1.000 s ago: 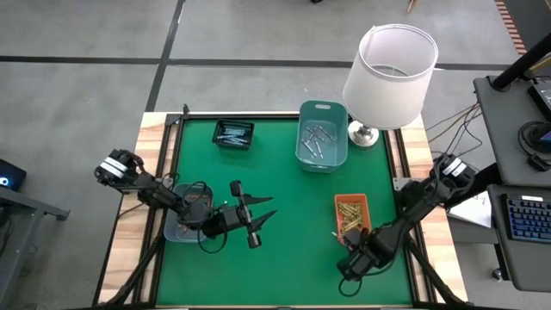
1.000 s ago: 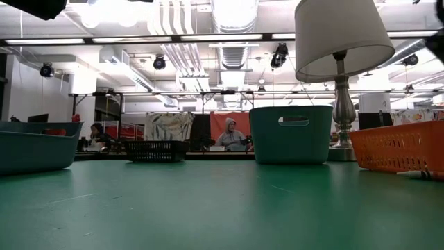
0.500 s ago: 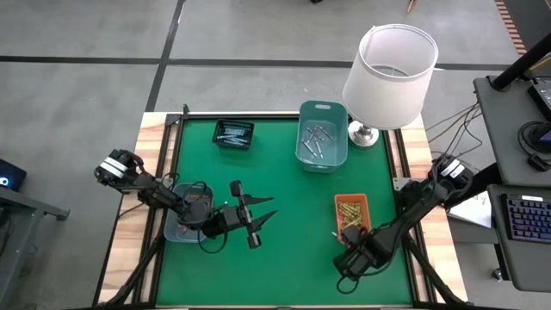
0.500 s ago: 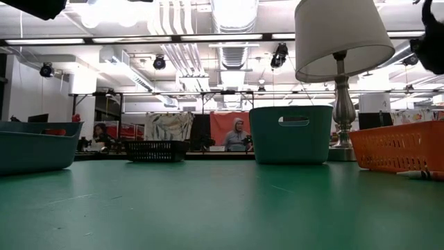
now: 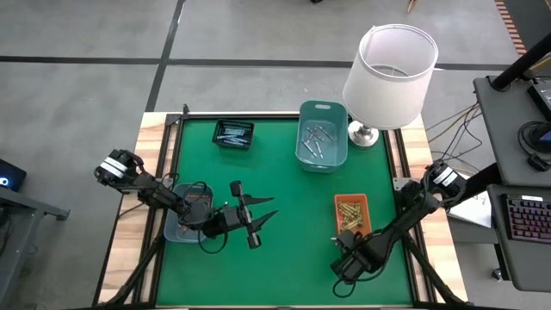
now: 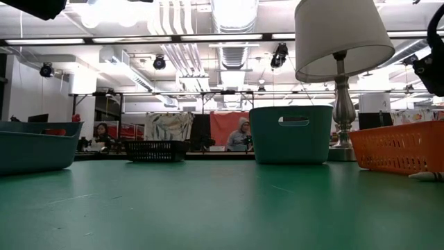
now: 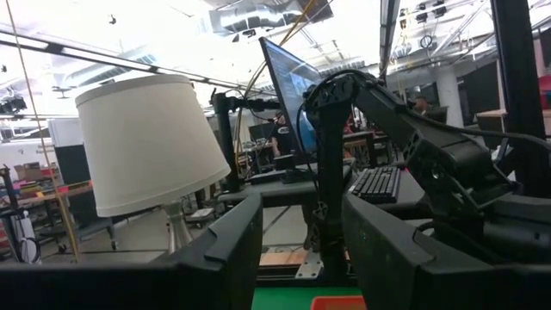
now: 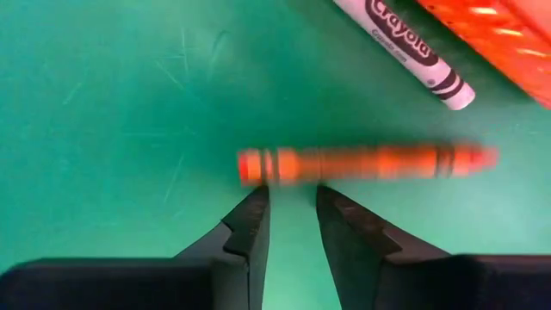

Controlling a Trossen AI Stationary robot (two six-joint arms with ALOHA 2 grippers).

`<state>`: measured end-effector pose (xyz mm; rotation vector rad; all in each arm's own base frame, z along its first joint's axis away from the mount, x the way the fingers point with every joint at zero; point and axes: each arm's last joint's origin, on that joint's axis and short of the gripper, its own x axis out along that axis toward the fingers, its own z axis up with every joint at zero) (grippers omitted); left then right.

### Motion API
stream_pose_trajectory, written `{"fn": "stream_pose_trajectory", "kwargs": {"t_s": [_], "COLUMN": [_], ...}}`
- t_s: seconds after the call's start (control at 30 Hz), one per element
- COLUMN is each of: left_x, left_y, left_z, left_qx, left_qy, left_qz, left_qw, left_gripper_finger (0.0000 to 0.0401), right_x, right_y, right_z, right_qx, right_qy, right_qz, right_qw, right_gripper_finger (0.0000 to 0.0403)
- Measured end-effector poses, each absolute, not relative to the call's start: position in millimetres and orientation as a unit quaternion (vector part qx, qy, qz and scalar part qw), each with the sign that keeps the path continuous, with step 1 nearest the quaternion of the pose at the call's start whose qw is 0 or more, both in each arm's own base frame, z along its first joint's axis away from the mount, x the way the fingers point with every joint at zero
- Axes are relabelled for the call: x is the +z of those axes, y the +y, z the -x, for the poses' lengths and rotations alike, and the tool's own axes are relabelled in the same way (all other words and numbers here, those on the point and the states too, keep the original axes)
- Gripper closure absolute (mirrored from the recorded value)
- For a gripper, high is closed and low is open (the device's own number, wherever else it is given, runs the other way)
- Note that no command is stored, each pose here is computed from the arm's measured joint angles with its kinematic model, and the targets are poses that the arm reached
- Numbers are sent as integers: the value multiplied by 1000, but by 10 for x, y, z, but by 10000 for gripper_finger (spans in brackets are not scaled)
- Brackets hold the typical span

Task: Sort crayons
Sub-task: Put the orange crayon into the blue bin

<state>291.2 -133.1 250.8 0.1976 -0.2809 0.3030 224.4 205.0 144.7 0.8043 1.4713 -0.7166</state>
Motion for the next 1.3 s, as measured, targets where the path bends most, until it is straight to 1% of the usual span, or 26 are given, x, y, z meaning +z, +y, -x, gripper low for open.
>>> {"fn": "stream_pose_trajectory", "kwargs": {"t_s": [0.1, 0.37, 0.5, 0.67, 0.8, 0.87, 0.93, 1.03, 1.17, 1.3], "left_x": [2507, 2505, 2502, 2500, 2499, 2499, 2499, 2499, 2499, 2499], "left_y": [-1331, -1332, -1333, -1333, -1333, -1333, -1333, -1333, -1333, -1333], "left_z": [-2912, -2913, -2914, -2915, -2915, -2915, -2915, -2915, -2916, -2916], "left_qx": [150, 150, 149, 149, 149, 149, 149, 149, 149, 149], "left_qy": [-139, -138, -137, -136, -136, -136, -136, -136, -136, -136], "left_qz": [-98, -99, -100, -101, -101, -100, -99, -99, -99, -99], "left_qw": [974, 974, 974, 974, 974, 974, 974, 974, 974, 974], "left_gripper_finger": [258, 258, 258, 258, 258, 258, 258, 258, 258, 258], "right_x": [1446, 1442, 1464, 1622, 1752, 1784, 1783, 1774, 1740, 1710], "right_y": [2050, 2059, 2076, 2196, 2307, 2331, 2314, 2288, 2231, 2214], "right_z": [-2244, -2254, -2270, -2338, -2356, -2342, -2298, -2242, -2170, -2134], "right_qx": [-307, -294, -271, -166, -74, -49, -54, -66, -93, -103], "right_qy": [639, 641, 648, 692, 701, 705, 714, 727, 741, 718], "right_qz": [-346, -341, -333, -303, -244, -216, -190, -166, -140, -89], "right_qw": [614, 621, 629, 634, 666, 674, 672, 663, 650, 682], "right_gripper_finger": [317, 369, 386, 390, 390, 390, 390, 380, 344, 294]}}
